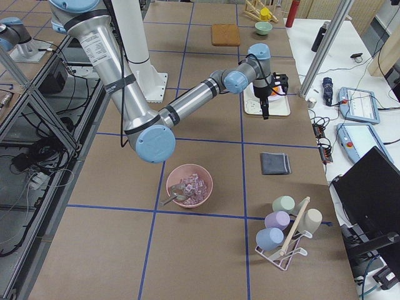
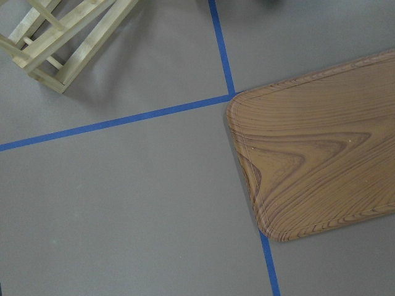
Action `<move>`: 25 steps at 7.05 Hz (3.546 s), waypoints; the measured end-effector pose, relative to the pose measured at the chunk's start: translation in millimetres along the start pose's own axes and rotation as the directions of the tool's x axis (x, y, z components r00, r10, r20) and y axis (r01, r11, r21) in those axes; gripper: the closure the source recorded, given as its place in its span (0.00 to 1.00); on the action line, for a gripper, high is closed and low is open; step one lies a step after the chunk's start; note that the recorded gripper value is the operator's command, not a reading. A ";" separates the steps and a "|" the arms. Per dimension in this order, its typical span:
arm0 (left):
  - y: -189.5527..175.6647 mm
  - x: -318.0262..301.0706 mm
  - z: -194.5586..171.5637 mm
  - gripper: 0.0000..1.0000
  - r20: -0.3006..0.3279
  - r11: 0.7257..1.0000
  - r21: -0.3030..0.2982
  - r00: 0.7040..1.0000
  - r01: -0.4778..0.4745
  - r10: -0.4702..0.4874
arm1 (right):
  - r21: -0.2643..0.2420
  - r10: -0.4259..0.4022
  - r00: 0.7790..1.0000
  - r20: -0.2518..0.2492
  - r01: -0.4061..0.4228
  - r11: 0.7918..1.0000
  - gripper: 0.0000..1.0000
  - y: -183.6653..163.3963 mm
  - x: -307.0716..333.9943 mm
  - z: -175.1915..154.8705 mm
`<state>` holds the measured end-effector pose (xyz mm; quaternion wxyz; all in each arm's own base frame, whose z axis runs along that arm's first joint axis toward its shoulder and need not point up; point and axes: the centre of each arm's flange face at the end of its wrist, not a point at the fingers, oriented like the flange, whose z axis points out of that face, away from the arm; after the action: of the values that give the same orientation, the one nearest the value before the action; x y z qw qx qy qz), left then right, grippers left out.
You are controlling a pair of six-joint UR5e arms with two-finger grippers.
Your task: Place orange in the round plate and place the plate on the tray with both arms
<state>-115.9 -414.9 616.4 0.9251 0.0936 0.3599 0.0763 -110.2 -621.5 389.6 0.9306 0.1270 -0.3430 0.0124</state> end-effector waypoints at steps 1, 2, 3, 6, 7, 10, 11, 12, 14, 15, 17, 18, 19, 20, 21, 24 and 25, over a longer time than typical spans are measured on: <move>0.4 0.5 -0.1 0.01 -0.002 1.000 -0.001 1.000 0.003 -0.003 | -0.032 -0.025 0.999 -0.023 0.025 0.999 0.00 12.2 70.2 -9.9; 1.6 0.1 1.9 0.01 -0.011 0.999 -0.019 0.999 0.038 -0.038 | -0.081 -0.056 0.998 -0.039 0.053 0.995 0.00 27.6 123.0 -16.5; 2.9 0.3 3.0 0.01 -0.022 0.994 -0.051 0.995 0.096 -0.097 | -0.135 -0.090 0.995 -0.048 0.083 0.987 0.00 45.9 167.8 -21.8; 10.8 1.5 2.1 0.01 -0.030 0.984 -0.085 0.987 0.156 -0.159 | -0.259 -0.092 0.995 -0.043 0.078 0.963 0.00 149.7 279.7 -1.5; 11.8 0.3 3.2 0.01 -0.029 0.983 -0.087 0.986 0.159 -0.162 | -0.266 -0.086 0.995 -0.043 0.071 0.961 0.00 187.6 300.2 12.6; 13.6 -2.4 5.5 0.01 -0.022 0.983 -0.092 0.986 0.161 -0.164 | -0.217 -0.078 0.997 0.020 0.081 0.973 0.00 231.9 314.2 21.8; 14.1 -2.6 5.8 0.01 -0.021 0.982 -0.093 0.986 0.162 -0.164 | -0.205 -0.077 0.997 0.028 0.081 0.975 0.00 226.5 309.4 15.7; 16.8 -3.3 7.3 0.01 -0.022 0.982 -0.096 0.986 0.165 -0.168 | -0.204 -0.069 0.997 0.030 0.073 0.976 0.00 217.0 301.0 6.3; 24.4 -5.0 11.3 0.01 -0.024 0.980 -0.105 0.984 0.172 -0.175 | -0.232 -0.038 0.999 0.029 0.044 0.972 0.00 202.1 283.9 -13.0; 25.8 -5.4 12.0 0.01 -0.023 0.979 -0.106 0.984 0.174 -0.177 | -0.243 -0.032 0.999 0.027 0.037 0.969 0.00 202.5 282.9 -14.5; 27.8 -5.6 12.7 0.01 -0.024 0.979 -0.108 0.984 0.176 -0.179 | -0.245 -0.040 0.999 0.028 0.046 0.969 0.00 203.4 283.0 -14.4; 28.0 -5.5 12.7 0.01 -0.024 0.979 -0.108 0.983 0.176 -0.179 | -0.230 -0.054 0.998 0.029 0.060 0.971 0.00 202.2 282.2 -15.1; 28.1 -5.3 12.5 0.01 -0.024 0.979 -0.108 0.984 0.176 -0.179 | -0.207 -0.073 0.997 0.030 0.078 0.975 0.00 200.0 281.2 -15.8; 27.9 -5.0 12.3 0.01 -0.025 0.979 -0.107 0.984 0.175 -0.179 | -0.193 -0.082 0.996 0.031 0.086 0.977 0.00 199.8 281.6 -14.9; 27.8 -4.6 12.1 0.01 -0.027 0.979 -0.106 0.984 0.175 -0.179 | -0.186 -0.087 0.996 0.036 0.092 0.978 0.00 199.3 280.8 -14.9; 27.8 -4.6 12.3 0.01 -0.029 0.979 -0.106 0.983 0.175 -0.179 | -0.163 -0.104 0.993 0.057 0.112 0.980 0.00 196.5 277.1 -16.7; 27.9 -4.7 12.5 0.01 -0.030 0.979 -0.107 0.983 0.175 -0.179 | -0.155 -0.109 0.992 0.060 0.117 0.981 0.00 196.0 277.4 -15.8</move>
<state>-112.8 -390.3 634.8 0.9246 0.0116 0.3805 0.0138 90.3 -445.7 600.7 0.9278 0.0724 -0.3590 -0.0712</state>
